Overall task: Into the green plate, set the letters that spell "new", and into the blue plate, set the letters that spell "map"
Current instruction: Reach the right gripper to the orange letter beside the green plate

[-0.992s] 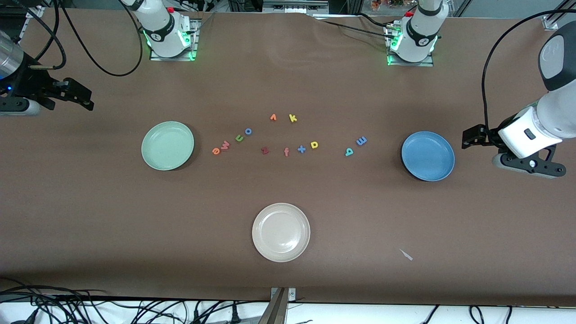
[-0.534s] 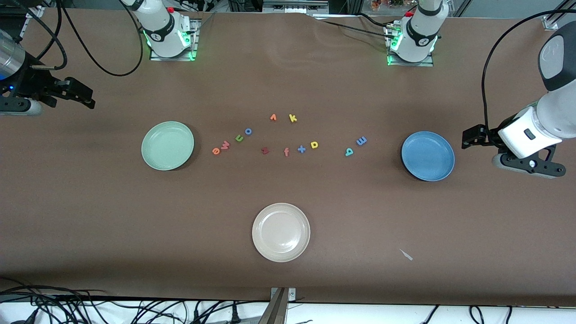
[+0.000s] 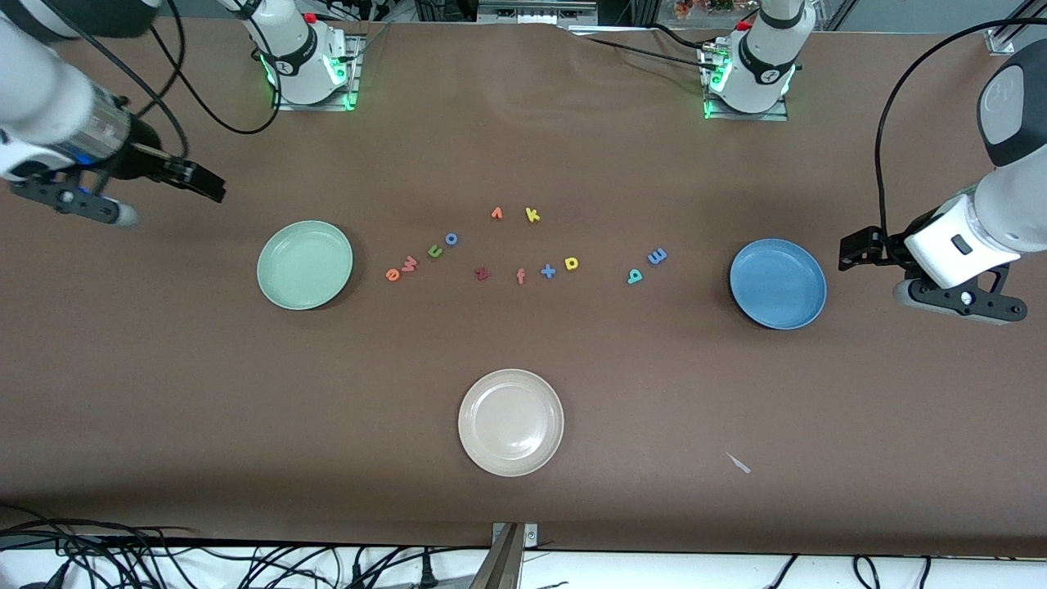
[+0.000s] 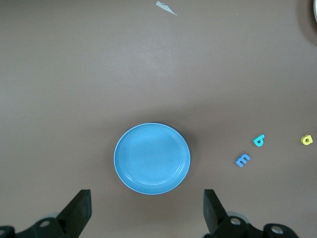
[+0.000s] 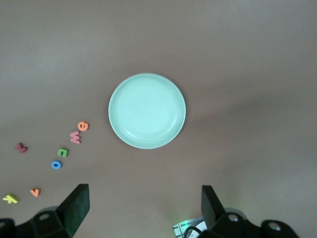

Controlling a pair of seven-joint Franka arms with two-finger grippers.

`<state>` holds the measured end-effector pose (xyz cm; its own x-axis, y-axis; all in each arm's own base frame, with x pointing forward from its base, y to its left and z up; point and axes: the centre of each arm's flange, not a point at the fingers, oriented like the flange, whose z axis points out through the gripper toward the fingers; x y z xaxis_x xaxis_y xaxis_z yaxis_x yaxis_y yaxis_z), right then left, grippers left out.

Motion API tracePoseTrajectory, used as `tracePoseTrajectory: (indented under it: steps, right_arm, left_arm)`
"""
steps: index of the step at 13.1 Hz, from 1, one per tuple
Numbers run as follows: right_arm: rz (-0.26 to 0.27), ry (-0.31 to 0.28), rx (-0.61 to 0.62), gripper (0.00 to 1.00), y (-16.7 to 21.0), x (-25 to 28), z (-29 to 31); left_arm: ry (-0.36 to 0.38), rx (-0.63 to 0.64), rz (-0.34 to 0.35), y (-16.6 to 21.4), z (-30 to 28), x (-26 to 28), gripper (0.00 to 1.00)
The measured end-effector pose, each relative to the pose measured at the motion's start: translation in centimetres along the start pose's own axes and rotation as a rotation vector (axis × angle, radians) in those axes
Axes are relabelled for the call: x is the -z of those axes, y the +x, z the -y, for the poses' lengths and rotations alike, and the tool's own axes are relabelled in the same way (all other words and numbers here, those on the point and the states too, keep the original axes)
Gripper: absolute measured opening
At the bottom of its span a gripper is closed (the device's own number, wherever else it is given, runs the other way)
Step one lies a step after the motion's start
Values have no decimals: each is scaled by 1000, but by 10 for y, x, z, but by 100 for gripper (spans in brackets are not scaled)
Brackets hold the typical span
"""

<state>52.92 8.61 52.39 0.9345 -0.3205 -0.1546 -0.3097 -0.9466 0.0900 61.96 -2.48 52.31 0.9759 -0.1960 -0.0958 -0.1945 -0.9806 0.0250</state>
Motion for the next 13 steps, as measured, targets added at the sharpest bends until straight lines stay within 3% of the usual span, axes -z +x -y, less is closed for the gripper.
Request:
tracePoseTrajectory:
  steps: [5,8,13]
  right_arm:
    - [-50,14,-189,100,-14,-135,98]
    - [-121,34,-309,98,-33,-200,144]
    - [-202,32,-454,87,-34,-296,182]
  left_arm:
    - [0,-1,1,0,-1,-1,100]
    - [0,-1,1,0,-1,-1,100]
    - [-4,-22,13,3,-12,-7,100]
